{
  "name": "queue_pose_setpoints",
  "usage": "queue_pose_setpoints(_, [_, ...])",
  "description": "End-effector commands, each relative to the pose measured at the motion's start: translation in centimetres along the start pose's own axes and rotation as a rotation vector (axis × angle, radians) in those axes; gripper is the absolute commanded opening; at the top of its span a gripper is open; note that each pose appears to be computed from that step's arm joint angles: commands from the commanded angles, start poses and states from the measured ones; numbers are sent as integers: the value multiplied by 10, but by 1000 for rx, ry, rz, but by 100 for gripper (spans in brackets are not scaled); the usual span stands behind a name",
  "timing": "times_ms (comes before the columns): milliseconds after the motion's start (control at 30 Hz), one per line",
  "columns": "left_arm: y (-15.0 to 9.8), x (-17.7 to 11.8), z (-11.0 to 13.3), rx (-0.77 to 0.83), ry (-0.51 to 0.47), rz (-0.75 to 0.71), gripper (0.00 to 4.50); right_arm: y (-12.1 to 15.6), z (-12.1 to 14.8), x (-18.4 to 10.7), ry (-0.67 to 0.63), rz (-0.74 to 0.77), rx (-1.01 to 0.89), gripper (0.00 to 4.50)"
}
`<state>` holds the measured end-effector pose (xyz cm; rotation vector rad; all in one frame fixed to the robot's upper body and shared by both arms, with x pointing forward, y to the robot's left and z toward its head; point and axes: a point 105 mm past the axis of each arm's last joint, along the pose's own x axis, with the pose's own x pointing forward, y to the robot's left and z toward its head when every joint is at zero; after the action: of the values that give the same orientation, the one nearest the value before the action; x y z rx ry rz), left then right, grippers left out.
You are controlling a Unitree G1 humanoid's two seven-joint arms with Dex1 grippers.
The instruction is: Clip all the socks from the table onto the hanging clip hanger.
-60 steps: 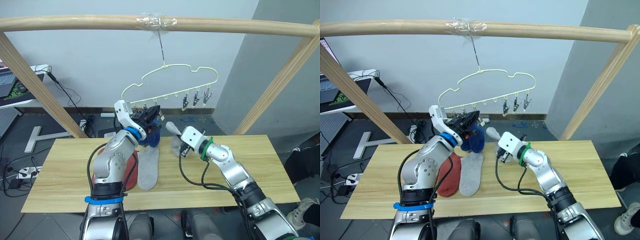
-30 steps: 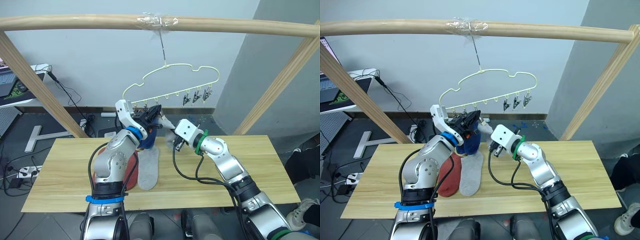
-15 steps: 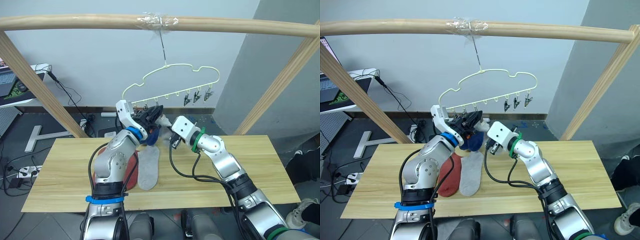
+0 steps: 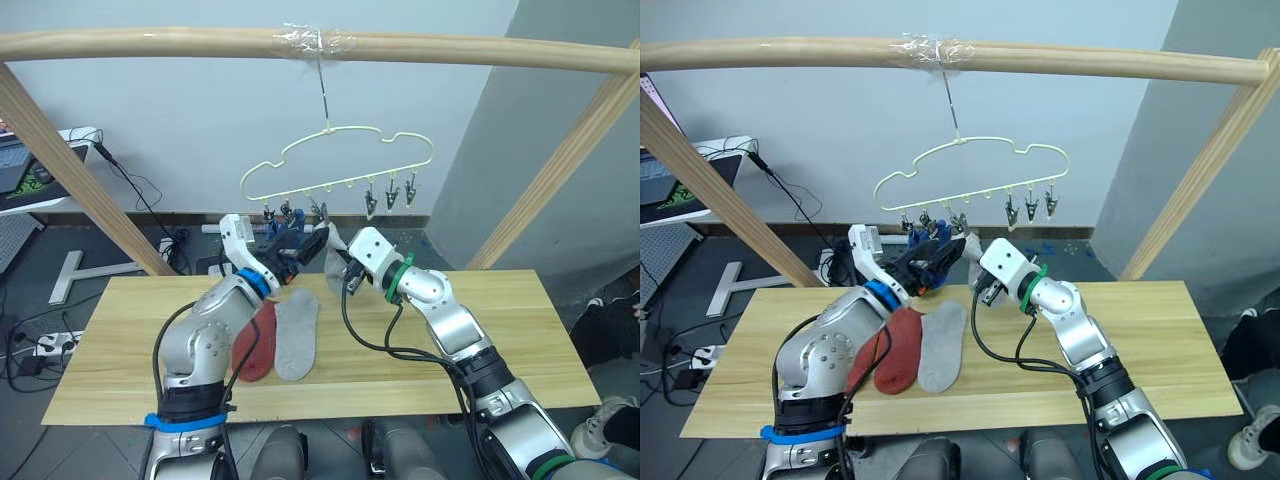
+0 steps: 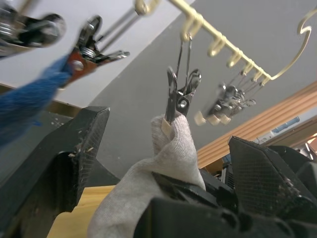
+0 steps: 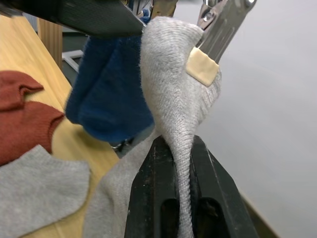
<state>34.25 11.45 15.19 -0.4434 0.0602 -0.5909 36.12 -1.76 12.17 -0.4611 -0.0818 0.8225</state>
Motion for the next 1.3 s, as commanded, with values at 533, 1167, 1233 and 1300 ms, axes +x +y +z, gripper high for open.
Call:
queue_pose_setpoints(533, [-21,-21,14,309,1,-90,450,-31,19,-37,-100,-249,264,401])
queue_pose_setpoints(1167, [-33,-13,26,456,-50,-150,450,-56,43,-25,-171,-380,285,151])
queue_pose_setpoints(1233, [-33,-13,27,460,-53,-147,450,-56,44,-23,-177,-378,291,151])
queue_pose_setpoints(1300, [-38,-11,31,458,-71,-155,450,-56,47,-18,-182,-385,318,151])
